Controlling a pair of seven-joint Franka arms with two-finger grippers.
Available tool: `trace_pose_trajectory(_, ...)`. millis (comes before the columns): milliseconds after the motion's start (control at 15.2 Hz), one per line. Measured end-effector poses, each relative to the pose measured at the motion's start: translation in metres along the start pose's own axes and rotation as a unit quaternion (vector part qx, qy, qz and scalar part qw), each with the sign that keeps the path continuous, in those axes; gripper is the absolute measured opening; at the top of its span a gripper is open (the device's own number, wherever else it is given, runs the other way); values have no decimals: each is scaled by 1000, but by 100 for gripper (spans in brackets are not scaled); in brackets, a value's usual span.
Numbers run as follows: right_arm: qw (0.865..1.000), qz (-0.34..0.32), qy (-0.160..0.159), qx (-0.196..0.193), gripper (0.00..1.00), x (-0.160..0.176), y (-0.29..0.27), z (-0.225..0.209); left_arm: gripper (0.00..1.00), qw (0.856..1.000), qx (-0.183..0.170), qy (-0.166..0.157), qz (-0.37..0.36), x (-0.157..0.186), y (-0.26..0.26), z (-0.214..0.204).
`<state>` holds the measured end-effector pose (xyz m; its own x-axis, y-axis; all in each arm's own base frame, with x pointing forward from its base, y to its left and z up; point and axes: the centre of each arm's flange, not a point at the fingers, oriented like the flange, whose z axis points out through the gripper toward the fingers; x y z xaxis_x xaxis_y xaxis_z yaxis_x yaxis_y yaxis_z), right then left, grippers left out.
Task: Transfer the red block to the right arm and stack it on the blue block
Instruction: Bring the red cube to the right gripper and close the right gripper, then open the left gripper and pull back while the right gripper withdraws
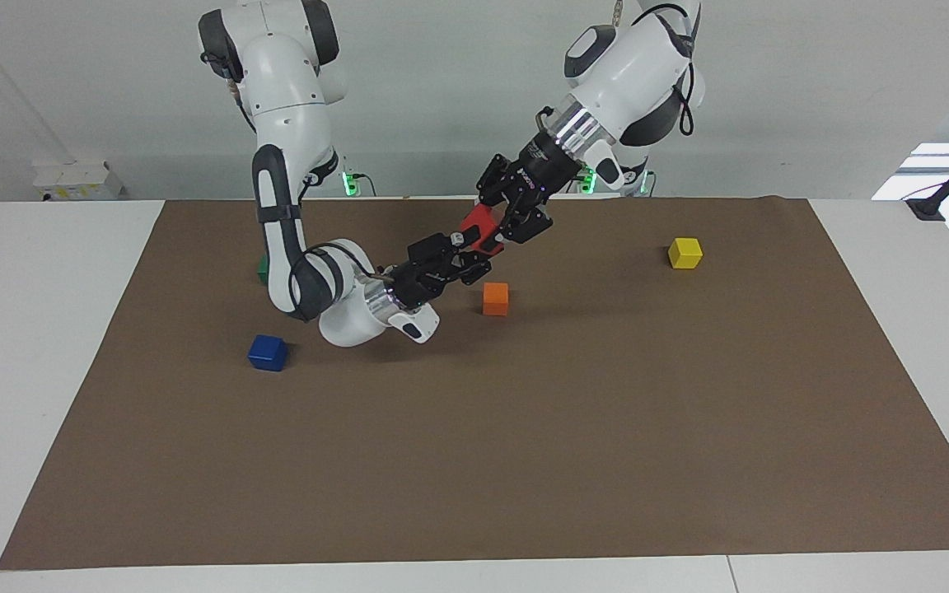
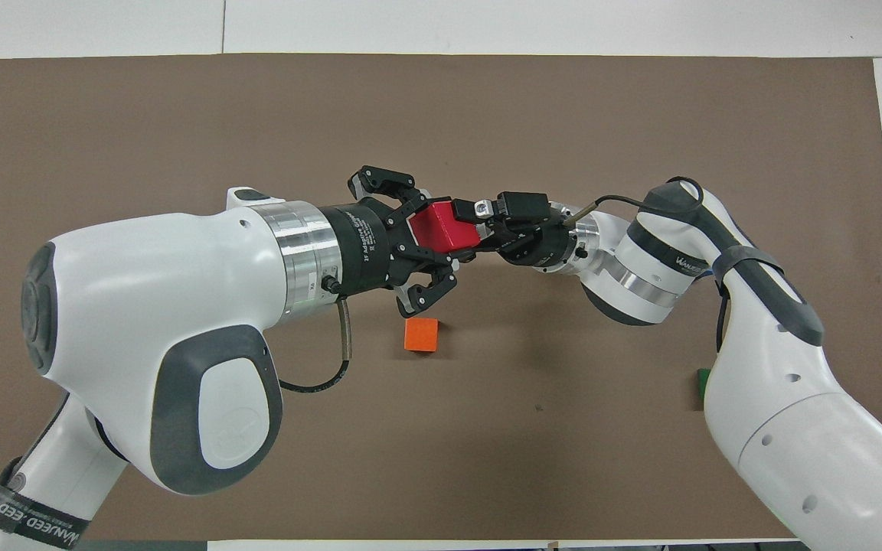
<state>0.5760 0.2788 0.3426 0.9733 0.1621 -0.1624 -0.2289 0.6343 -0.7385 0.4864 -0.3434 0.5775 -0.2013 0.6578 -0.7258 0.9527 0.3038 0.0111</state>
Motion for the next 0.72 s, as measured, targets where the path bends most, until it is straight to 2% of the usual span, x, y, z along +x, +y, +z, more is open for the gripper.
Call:
trace_pose_trajectory(264,1000,-1,1,-1,57,0,0,0,54,1000,0,0,3,0,0,0)
trace_pose_trajectory(329,1000,-2,2,-2,57,1,0,0,57,1000,0,0,4,0,0,0)
trace_pose_trajectory(593,1000,-9,10,-12,57,5,-4,5,100,1000,23,11,5,2,0,-10)
trace_pose_trajectory(725,1000,-7,14,-17,57,6,-12,9,100,999,34,20,10,9,9,-39)
